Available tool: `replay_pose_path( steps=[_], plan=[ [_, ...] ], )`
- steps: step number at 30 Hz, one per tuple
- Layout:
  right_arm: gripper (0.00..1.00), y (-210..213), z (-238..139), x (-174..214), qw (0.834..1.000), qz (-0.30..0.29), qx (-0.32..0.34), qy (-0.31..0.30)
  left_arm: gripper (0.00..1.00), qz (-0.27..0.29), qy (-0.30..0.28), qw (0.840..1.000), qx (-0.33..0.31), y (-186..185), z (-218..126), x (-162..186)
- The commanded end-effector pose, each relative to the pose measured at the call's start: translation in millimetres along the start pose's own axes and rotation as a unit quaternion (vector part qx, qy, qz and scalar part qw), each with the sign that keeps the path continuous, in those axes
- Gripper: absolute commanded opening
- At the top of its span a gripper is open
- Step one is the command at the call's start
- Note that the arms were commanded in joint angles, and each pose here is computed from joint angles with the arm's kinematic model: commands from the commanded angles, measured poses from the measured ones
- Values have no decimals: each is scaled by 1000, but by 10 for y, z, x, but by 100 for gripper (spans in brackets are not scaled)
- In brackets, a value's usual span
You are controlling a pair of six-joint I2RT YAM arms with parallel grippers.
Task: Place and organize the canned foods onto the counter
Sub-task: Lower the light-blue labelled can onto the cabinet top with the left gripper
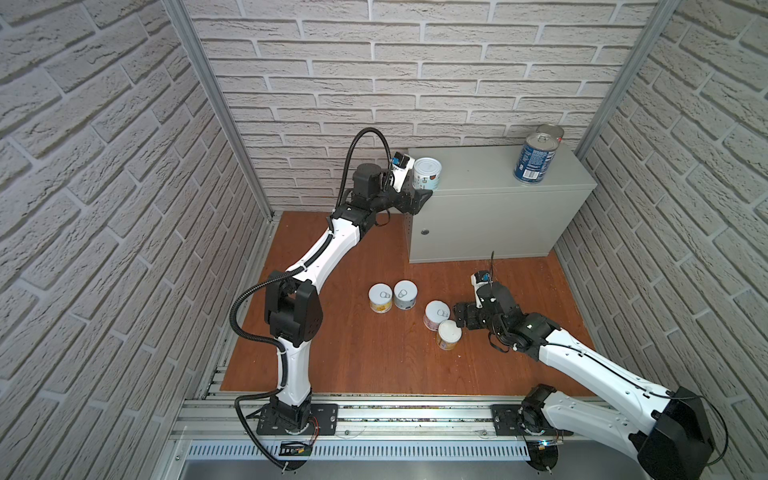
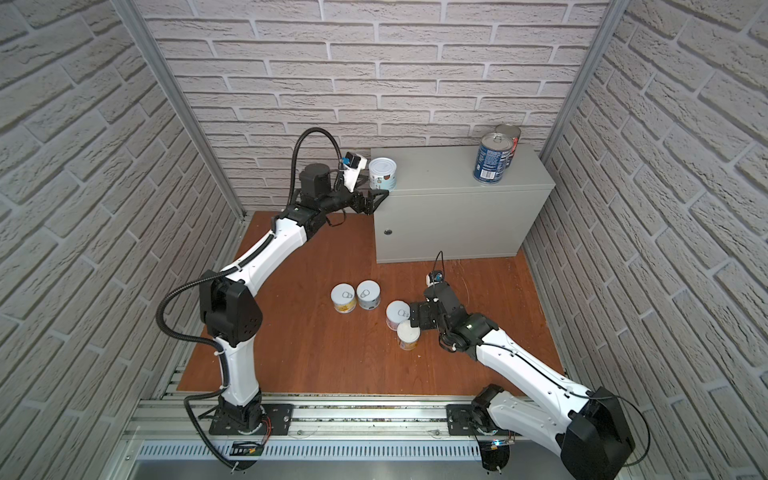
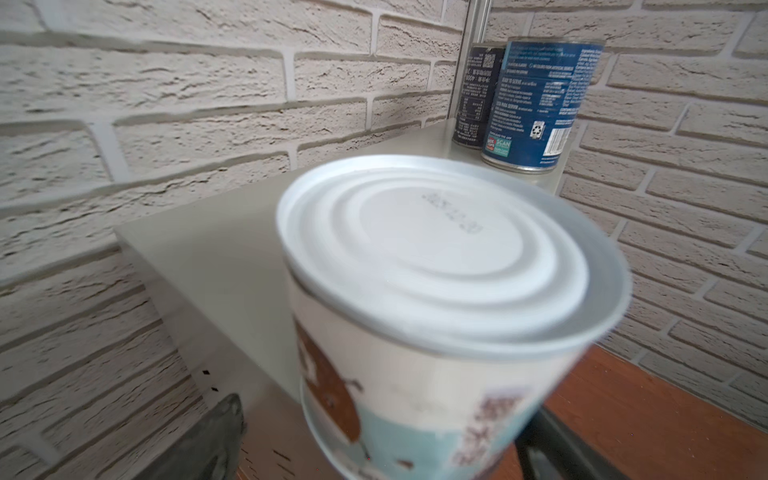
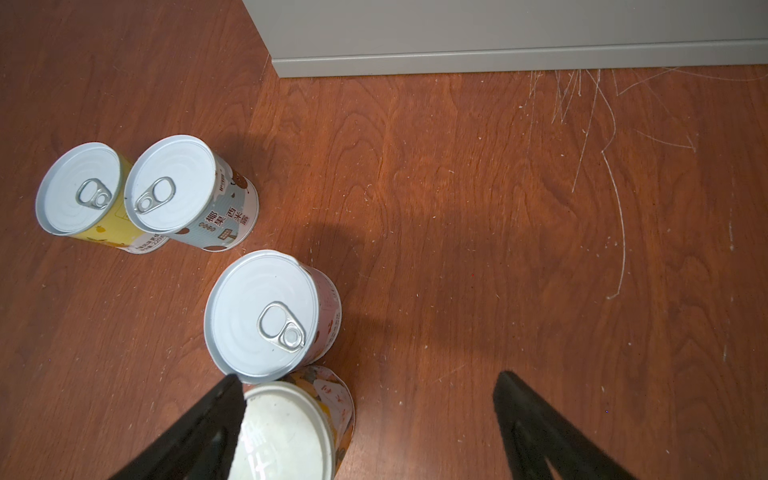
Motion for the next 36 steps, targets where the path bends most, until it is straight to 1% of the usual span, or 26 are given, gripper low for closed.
replay_pose_path(
  steps=[1, 8, 20, 27, 33, 36],
  plan=[
    [94, 33, -42, -122, 1000, 10, -5, -18, 98, 26, -40, 999, -14, -21, -183, -239],
    [94, 34, -42, -126, 1000, 12, -4, -18, 98, 29, -51, 998, -21, -49, -278, -230],
    [93, 29, -54, -125, 1000, 14, -5, -19, 98, 36, -102, 993, -49, -143, -533, -342],
    [93, 32, -63, -126, 1000, 13, -6, -19, 98, 41, -103, 992, -61, -109, -497, -337],
    [93, 20, -73, -120, 1000, 12, -3, -18, 98, 47, -97, 991, -74, -38, -397, -317],
    [93, 19, -83, -123, 1000, 12, -3, -19, 98, 49, -91, 990, -91, 23, -329, -279]
  ],
)
Point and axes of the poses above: each gripper's point midway between its finger pads, its own z axis out along the fingers, its own y axis along the line the jaws close on, x = y × z, the point moved 10 cm from there along -z, back along the fingers, and after that the axes turned 3 degrees about z, right-handed, at the moved point
